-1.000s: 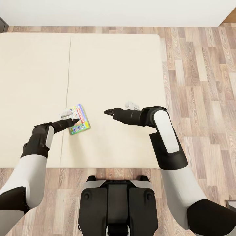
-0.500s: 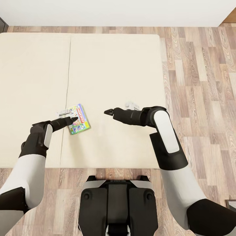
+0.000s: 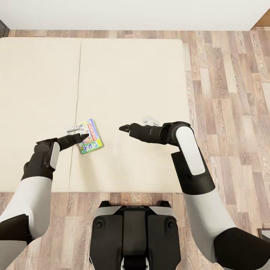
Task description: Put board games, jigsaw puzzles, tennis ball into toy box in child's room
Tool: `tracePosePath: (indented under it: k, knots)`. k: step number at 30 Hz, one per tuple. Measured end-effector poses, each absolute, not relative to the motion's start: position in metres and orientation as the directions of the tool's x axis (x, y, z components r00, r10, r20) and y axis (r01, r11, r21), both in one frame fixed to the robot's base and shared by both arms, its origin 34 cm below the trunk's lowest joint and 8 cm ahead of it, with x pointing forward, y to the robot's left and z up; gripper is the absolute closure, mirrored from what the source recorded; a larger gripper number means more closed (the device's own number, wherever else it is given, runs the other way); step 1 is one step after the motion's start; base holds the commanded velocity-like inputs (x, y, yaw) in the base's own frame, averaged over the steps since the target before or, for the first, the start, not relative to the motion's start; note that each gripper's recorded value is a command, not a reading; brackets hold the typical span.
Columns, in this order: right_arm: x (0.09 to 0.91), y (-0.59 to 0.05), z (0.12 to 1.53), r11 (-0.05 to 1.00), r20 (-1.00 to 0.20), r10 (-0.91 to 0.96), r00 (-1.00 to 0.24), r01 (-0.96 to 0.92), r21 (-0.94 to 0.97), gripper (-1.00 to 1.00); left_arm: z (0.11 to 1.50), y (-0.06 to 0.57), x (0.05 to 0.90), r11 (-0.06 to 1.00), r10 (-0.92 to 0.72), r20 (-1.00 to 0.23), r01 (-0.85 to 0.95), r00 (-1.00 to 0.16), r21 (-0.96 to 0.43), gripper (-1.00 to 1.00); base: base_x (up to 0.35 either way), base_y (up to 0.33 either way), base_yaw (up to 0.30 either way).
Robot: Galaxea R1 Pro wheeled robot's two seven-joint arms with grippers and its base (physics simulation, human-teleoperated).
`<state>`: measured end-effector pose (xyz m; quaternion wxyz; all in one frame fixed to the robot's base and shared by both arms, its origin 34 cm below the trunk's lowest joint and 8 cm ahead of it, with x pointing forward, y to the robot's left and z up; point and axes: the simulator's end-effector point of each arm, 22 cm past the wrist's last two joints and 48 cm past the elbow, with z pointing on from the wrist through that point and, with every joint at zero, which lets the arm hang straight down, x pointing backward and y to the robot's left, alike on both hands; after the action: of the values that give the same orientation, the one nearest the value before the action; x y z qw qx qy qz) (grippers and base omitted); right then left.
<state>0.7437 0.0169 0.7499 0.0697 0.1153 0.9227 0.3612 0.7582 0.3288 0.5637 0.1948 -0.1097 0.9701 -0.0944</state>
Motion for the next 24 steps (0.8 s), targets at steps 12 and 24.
tracePosePath:
  k: [12,24]
  knots:
    - [0.7437,0.017,0.75,0.712,-0.045,0.263,-0.964,0.162,0.683,-1.0,0.5638,0.3274,0.7583,0.958,-0.249,-0.357,-0.174,-0.9,-0.228,-1.0,0.086,0.0,0.0]
    - [0.7437,0.017,0.7499,0.712,-0.045,0.263,-0.964,0.162,0.683,-1.0,0.5641,0.3308,0.7583,0.959,-0.248,-0.359,-0.176,-0.9,-0.224,-1.0,0.013,0.0,0.0]
